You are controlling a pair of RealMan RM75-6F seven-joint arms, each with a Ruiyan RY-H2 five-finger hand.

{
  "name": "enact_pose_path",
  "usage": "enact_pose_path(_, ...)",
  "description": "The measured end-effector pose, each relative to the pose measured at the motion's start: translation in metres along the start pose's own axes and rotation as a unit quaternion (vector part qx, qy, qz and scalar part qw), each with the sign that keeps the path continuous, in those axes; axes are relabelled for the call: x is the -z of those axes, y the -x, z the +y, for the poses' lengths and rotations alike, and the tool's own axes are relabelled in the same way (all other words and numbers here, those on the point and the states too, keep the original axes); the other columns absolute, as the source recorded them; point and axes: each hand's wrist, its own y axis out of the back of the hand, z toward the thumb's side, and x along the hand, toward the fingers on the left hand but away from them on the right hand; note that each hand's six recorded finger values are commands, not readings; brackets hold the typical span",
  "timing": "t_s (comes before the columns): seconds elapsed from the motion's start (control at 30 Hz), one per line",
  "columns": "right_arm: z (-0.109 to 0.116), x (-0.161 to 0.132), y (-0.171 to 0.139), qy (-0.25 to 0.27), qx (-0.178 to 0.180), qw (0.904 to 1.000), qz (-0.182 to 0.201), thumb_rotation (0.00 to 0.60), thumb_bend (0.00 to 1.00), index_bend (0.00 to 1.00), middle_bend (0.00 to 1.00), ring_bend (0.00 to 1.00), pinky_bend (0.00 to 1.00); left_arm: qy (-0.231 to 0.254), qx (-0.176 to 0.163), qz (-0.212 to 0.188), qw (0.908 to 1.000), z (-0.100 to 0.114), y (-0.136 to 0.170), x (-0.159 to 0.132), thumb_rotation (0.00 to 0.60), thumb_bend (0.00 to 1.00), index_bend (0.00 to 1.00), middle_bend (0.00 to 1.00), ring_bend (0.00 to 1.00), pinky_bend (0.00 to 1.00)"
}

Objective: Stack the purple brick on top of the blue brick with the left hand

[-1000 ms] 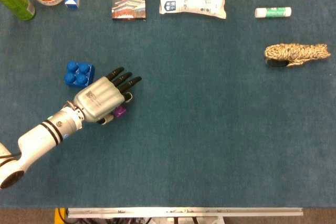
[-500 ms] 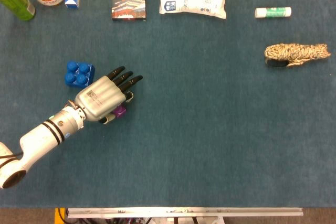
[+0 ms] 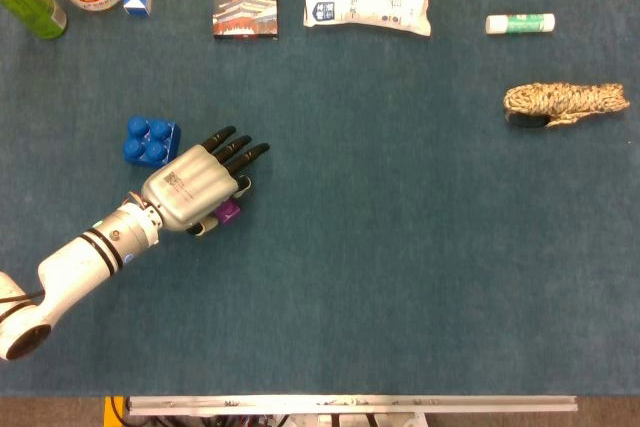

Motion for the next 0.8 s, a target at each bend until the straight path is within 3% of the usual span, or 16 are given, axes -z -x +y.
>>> enact_pose_path(0.8, -0.0009, -0.0003, 0.0002, -0.001, -0.003, 1.0000, -0.001, 0.600, 0.49, 0.24, 0.27, 0.08, 0.21, 0.001, 0.001, 0.004, 1.0000, -0.0005, 0.0005, 0.0006, 0.600, 0.26, 0.44, 0.00, 0.00, 0.05)
